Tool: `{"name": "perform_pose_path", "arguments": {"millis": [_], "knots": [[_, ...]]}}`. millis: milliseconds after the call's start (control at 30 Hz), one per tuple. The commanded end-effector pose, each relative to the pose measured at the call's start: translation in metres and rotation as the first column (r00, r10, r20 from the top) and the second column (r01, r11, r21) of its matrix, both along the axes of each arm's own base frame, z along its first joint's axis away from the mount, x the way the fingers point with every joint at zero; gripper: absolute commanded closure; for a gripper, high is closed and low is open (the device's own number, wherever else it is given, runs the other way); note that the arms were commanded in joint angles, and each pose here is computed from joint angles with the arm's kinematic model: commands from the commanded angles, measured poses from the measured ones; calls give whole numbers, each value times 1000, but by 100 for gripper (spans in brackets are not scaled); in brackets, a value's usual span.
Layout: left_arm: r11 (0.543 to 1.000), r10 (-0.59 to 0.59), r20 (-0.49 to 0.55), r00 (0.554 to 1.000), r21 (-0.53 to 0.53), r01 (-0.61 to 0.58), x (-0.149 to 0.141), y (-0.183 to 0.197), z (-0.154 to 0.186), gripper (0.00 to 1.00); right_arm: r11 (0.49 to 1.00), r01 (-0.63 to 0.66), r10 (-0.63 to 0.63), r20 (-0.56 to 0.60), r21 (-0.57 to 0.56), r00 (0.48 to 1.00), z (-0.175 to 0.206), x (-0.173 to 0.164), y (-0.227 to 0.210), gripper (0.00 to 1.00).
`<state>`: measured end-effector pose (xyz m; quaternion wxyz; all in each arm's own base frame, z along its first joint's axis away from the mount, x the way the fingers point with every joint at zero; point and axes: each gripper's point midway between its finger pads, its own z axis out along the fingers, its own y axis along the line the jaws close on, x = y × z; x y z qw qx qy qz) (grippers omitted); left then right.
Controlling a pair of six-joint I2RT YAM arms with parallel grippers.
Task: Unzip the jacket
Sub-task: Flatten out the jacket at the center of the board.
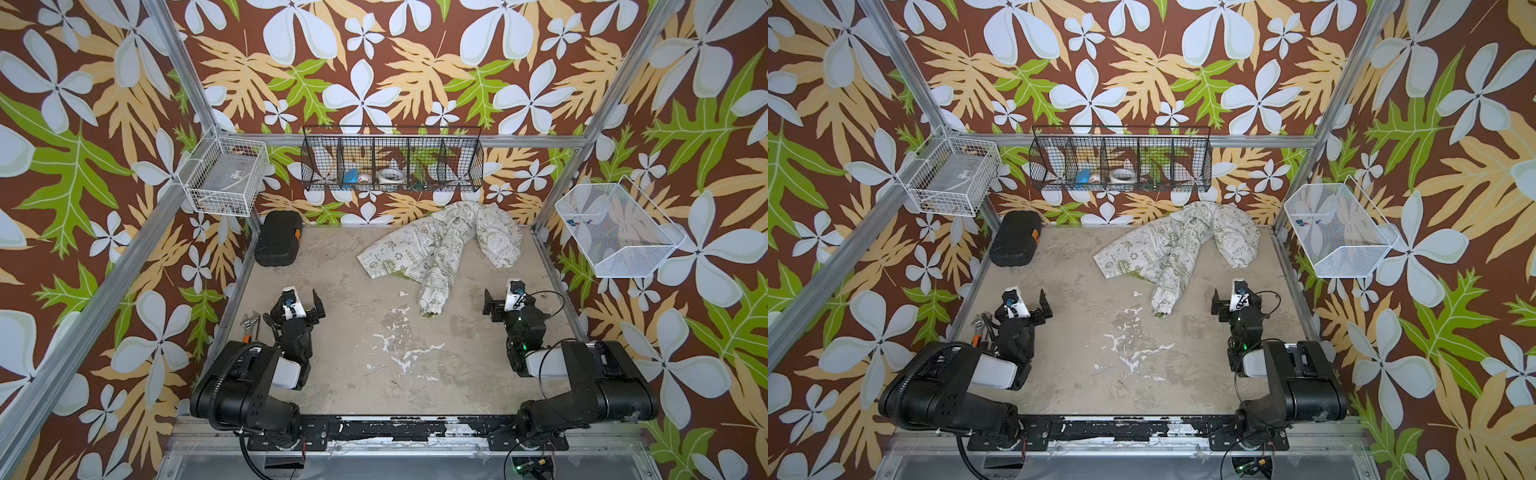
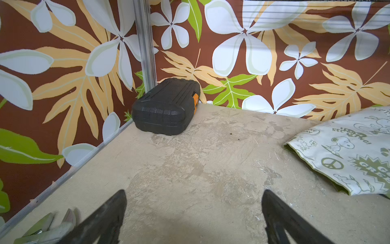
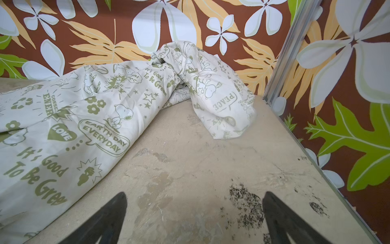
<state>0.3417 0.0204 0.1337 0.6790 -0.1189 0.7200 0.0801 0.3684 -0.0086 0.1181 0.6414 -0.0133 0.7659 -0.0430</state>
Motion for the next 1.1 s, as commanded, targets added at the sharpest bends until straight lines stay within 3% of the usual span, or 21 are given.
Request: {"name": "perform_pose_path", "arguments": {"millis": [0, 900, 1000, 1067], "knots": [[1000, 3, 27, 1000, -13, -3, 1, 1, 6, 0, 1000, 1, -1, 22, -7, 1000, 6, 0, 0, 0], [1000, 3, 22, 1000, -13, -3, 2, 0, 6, 0, 1000, -15, 15, 21, 14, 1000, 5, 1, -1, 0], [1000, -9, 56, 998, 3, 9, -5, -3, 18, 0, 1000, -14, 14, 26, 13, 1000, 6, -1, -2, 0], [998, 9, 34, 999, 60, -11, -4, -12, 34, 0, 998, 61, -62, 43, 32, 997, 19, 3, -14, 0]]}}
